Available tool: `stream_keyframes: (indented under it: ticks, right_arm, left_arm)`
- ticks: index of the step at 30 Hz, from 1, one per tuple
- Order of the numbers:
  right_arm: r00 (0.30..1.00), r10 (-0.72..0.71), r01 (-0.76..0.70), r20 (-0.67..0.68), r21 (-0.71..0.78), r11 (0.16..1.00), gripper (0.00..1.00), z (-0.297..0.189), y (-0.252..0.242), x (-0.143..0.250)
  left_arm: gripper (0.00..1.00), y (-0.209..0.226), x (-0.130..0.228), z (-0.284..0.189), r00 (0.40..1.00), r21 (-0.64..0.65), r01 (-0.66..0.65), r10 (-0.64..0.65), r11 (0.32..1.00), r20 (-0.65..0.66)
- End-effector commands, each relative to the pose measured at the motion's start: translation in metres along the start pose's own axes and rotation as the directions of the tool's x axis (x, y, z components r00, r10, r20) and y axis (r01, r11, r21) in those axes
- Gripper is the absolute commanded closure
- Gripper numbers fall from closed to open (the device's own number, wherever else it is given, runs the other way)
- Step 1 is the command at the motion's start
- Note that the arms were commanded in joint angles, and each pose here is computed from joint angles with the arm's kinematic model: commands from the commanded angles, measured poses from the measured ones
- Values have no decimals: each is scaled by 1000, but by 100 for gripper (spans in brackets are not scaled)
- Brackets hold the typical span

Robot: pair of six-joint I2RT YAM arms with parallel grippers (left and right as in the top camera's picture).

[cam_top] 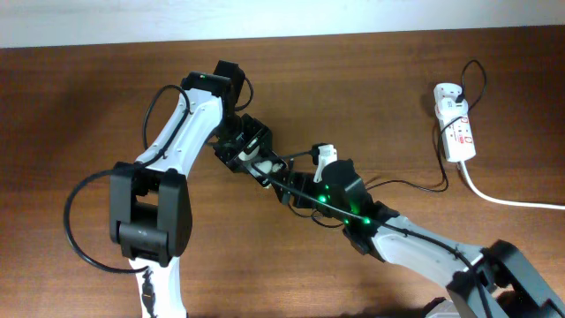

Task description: Plug charger to phone and switch on socket

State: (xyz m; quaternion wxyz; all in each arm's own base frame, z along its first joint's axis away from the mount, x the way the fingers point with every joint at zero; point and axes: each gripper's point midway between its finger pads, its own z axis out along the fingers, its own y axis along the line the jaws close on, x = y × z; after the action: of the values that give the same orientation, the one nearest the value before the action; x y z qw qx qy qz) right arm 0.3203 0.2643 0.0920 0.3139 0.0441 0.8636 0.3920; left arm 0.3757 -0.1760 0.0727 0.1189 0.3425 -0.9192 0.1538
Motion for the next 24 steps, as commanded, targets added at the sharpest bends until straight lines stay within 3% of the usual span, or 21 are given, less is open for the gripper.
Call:
stream_keyframes:
  ticks: [1,11,15,19,22,23,24]
  right_arm:
    - [999,47,-47,23,8,999,16,17,6,-13]
    - [998,54,-53,-43,42,998,25,47,17,-19]
    - [996,82,-80,-42,44,996,44,48,16,-18]
    - [995,85,-83,-45,47,995,56,49,15,-17]
    - [994,96,-94,-45,48,994,79,49,14,-17]
    - [994,97,-94,-45,48,994,96,49,14,-17]
    - [994,97,-95,-42,49,994,96,49,14,-18]
  left_arm:
    - [100,-9,-2,-3,1000,28,27,-27,999,9]
    - [100,-11,-7,-3,998,31,43,-44,999,34]
    - [100,-11,-7,-3,998,33,50,-51,998,31]
    - [100,-11,-6,-3,998,32,50,-51,998,31]
    - [100,-11,-6,-3,998,32,50,-51,998,30]
    - [93,-11,-5,-3,998,33,50,-51,998,23]
    - [39,-14,2,-3,1000,51,10,-9,999,-17]
